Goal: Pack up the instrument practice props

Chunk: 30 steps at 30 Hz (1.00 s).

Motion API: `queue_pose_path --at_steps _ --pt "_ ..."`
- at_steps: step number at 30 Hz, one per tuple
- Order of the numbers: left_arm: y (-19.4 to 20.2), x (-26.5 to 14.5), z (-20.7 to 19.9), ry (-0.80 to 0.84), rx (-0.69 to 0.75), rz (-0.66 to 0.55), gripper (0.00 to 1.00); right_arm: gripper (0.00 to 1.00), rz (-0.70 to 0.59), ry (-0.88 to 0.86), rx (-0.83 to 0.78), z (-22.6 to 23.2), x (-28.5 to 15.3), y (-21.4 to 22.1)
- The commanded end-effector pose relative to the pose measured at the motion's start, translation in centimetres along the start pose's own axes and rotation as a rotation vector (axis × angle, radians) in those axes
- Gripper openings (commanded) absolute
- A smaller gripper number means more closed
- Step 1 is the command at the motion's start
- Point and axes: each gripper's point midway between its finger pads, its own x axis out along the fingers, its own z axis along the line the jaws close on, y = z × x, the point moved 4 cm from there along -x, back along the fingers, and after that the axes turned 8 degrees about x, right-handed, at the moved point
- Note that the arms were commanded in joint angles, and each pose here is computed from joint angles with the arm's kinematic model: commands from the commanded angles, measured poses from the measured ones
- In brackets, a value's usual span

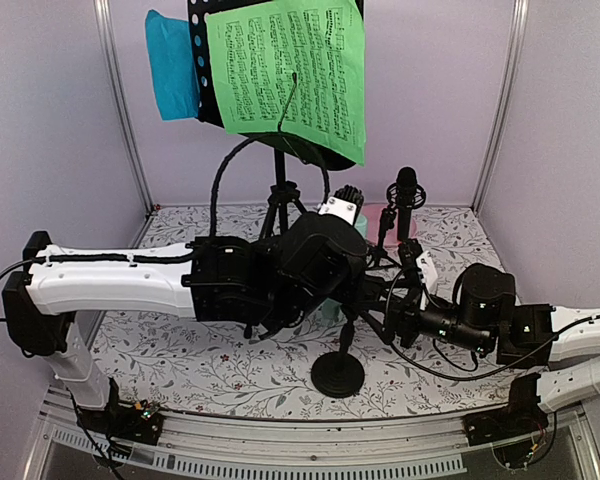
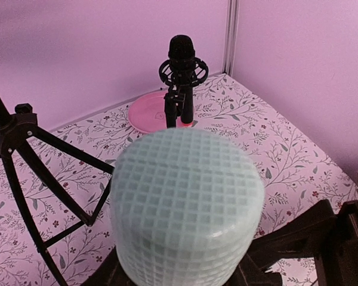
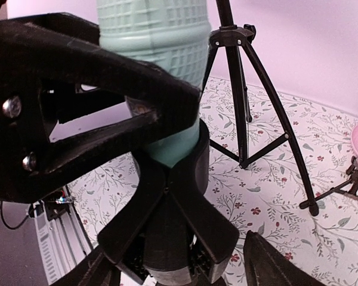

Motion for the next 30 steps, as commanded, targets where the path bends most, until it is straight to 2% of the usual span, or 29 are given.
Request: queue_pose_path --at_steps 1,6,11,19,28,30 --pt "-1.6 -1.0 0.9 -0.035 -0.079 -0.079 0.33 0.62 0.0 0.009 0.031 0.3 0.1 -0.8" --pt "-1.2 -1.0 0.7 -0.014 -0.085 -0.083 0.33 0.54 -0.017 -0.027 0.019 0.9 0.0 -1.3" --pt "-0.7 -1.1 0.6 0.003 -0.091 -0.08 0.32 0.36 -0.04 -0.053 -0.038 1.2 -0.5 -1.6" --pt "-0.8 -1.6 1.2 0.021 -0.113 -0.115 0.33 0.27 -0.04 -0.111 -0.128 1.6 -1.5 -1.3" --pt "-2.4 -3.0 1.6 0.088 -0.128 -0.21 0.33 0.07 -0.029 -0.097 -0.163 0.8 -2.1 -0.1" --pt "-2.8 -3.4 1.6 0.11 -0.141 -0.242 0.33 0.05 -0.035 -0.099 -0.176 0.7 -2.2 0.1"
